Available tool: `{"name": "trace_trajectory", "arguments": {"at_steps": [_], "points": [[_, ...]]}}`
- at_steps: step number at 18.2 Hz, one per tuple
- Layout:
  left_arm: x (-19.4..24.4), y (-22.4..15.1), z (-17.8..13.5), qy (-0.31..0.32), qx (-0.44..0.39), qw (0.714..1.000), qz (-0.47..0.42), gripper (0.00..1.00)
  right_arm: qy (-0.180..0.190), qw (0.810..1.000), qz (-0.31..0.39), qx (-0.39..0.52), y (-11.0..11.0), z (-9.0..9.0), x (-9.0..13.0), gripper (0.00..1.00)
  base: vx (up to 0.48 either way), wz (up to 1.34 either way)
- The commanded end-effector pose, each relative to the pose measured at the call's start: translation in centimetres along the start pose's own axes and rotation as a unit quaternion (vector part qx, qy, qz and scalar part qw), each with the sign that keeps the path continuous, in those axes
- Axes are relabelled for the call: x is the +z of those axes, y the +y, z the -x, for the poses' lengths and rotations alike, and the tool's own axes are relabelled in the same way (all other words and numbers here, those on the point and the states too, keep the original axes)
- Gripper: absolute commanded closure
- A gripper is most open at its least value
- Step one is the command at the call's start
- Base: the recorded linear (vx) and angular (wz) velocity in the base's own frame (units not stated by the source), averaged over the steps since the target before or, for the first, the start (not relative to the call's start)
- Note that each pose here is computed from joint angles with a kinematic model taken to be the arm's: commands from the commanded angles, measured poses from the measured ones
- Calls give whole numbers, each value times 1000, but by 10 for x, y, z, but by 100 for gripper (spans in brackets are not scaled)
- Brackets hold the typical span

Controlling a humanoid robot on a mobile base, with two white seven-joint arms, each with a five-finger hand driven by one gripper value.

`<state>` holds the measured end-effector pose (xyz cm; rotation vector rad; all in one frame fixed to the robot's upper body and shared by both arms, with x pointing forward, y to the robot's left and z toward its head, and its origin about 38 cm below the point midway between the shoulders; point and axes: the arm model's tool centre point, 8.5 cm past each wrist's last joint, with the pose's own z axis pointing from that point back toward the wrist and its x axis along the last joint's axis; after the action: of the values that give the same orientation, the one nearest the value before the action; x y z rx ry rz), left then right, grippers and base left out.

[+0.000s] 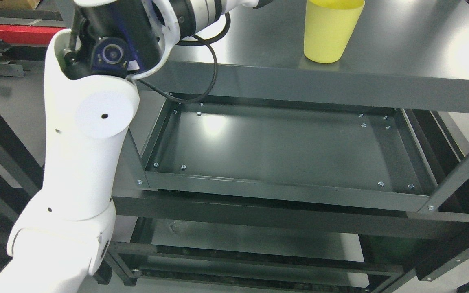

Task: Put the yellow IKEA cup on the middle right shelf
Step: 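Set the cup down on the shelf and open the left hand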

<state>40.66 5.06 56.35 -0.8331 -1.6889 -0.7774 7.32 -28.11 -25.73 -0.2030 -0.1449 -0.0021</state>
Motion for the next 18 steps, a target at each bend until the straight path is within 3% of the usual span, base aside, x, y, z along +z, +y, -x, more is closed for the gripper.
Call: {"name": "trace_trajectory", "arguments": {"at_steps": [1,8,12,18], "points": [[64,28,-19,-42,-23,998,50,2,7,1000,7,-2,-10,9,-1,1,0,0],[100,29,20,-8,4,978,208,5,7,1000,7,-2,-10,9,-1,1,0,0],[108,32,48,19,36,973,228,5,7,1000,7,-2,-10,9,-1,1,-20,-9],[109,22,121,89,100,956,260,5,7,1000,7,-2,-10,9,-1,1,-54,-125]]}}
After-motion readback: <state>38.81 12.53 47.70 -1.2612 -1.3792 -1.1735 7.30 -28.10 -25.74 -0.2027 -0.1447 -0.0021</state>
